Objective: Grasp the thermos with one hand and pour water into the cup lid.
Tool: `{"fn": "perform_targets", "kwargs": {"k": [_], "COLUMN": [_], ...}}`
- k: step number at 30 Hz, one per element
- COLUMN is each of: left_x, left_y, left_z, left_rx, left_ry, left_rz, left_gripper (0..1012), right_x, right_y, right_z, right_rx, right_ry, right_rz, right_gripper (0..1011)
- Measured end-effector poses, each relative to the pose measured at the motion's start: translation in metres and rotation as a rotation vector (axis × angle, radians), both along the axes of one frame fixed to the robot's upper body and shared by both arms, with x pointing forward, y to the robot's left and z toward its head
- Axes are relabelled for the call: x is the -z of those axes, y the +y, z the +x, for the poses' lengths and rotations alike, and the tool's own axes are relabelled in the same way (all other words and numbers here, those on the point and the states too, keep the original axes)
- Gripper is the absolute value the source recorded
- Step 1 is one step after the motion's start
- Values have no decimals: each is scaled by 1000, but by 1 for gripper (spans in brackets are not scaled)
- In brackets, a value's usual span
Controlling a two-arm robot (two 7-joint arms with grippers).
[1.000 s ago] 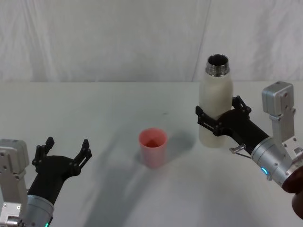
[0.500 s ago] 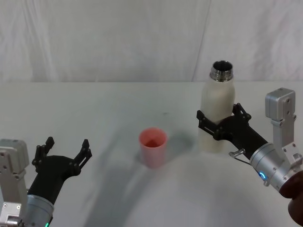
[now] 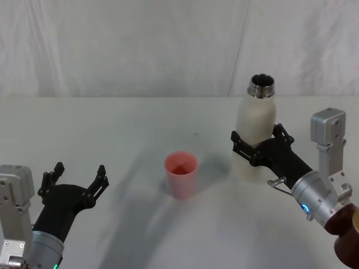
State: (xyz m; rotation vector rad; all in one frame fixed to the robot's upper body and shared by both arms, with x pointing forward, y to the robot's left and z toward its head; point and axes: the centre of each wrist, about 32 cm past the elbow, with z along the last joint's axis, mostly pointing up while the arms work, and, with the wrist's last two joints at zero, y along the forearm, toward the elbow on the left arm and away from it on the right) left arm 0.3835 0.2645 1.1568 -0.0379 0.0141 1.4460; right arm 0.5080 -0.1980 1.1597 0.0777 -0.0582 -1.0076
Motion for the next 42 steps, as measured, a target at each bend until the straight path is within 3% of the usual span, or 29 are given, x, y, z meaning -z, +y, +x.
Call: {"fn": "perform_targets", "kwargs": {"k": [42], "left_x": [0], "left_y": [0], "left_z": [0], "left_rx": [0], "left_ry": [0], "left_rz": [0], "left_gripper": [1001], "right_x": [14], "right_y": [7], "right_z": [7], "right_rx": [-23], "right_ry": [-9], "right_rz": [-20], "right_gripper": [950]}}
